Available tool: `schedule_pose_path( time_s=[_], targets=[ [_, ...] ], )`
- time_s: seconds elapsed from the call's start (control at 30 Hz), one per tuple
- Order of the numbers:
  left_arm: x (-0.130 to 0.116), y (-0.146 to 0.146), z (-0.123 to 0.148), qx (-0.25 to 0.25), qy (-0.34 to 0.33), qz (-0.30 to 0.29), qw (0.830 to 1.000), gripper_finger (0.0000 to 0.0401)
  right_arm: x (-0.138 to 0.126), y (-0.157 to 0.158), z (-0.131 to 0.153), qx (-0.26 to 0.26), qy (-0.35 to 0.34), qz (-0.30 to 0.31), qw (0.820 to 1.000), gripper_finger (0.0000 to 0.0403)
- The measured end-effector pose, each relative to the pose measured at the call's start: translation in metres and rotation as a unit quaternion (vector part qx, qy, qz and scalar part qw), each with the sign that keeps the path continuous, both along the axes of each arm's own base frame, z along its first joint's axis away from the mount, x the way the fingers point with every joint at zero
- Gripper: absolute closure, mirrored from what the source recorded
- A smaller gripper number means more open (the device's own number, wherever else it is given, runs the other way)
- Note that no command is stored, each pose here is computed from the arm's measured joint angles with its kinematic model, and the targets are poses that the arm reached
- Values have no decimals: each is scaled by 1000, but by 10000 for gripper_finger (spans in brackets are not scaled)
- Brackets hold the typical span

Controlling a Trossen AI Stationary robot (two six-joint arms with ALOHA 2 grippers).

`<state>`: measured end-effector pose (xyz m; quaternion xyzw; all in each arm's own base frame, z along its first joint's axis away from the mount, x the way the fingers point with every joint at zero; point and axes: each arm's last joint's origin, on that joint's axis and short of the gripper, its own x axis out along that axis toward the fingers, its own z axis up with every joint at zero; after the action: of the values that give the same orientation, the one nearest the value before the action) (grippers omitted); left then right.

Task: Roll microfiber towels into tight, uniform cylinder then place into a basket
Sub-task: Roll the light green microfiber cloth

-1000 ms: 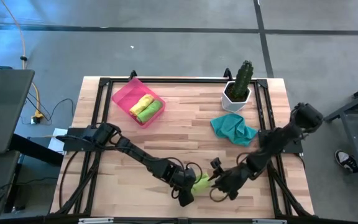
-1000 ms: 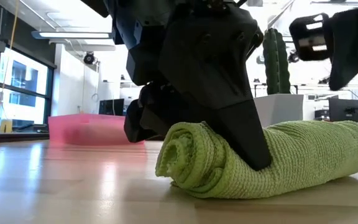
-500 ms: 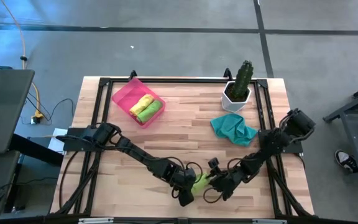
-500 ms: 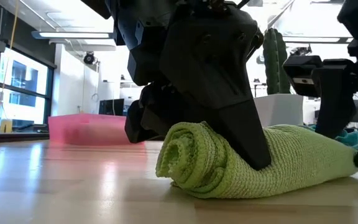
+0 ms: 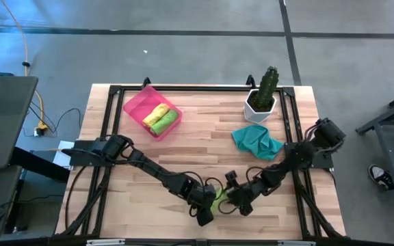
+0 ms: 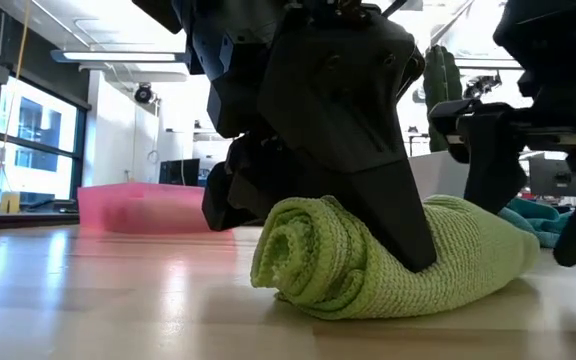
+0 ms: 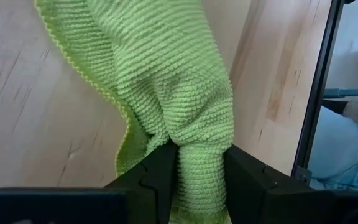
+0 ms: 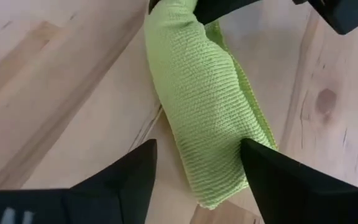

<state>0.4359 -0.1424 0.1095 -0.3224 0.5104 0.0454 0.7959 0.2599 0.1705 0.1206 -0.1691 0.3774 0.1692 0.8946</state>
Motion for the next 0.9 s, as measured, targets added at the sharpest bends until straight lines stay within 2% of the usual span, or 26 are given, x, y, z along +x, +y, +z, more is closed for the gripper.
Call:
schedule_pose_path(
  time_s=[0.13, 0.27, 0.37, 0.5, 0.63, 0.73, 0.83, 0.9],
  targets=[
    [1, -1, 0, -17, -3, -10, 1000, 293, 4, -6, -8, -7, 12, -9, 1000, 172],
    [1, -1, 0, -27, -2, -16, 999, 293, 7, -8, -14, 8, 24, -24, 999, 187],
    [2, 1, 0, -27, -1, -21, 999, 293, 7, -10, -15, 29, 40, -43, 998, 214],
    [2, 3, 4, -14, -13, -51, 999, 293, 6, -11, -17, 44, 57, -73, 995, 272],
    [-7, 7, 16, 48, -1, -72, 996, 291, 5, -12, -18, 58, 72, -95, 991, 341],
    [-20, 12, 24, 121, 38, -76, 989, 284, 5, -12, -18, 74, 79, -103, 989, 387],
    [-28, 15, 30, 175, 60, -76, 980, 272, 5, -12, -18, 91, 81, -114, 986, 388],
    [-31, 16, 33, 186, 70, -76, 977, 259, 7, -14, -18, 108, 87, -123, 983, 383]
  ],
)
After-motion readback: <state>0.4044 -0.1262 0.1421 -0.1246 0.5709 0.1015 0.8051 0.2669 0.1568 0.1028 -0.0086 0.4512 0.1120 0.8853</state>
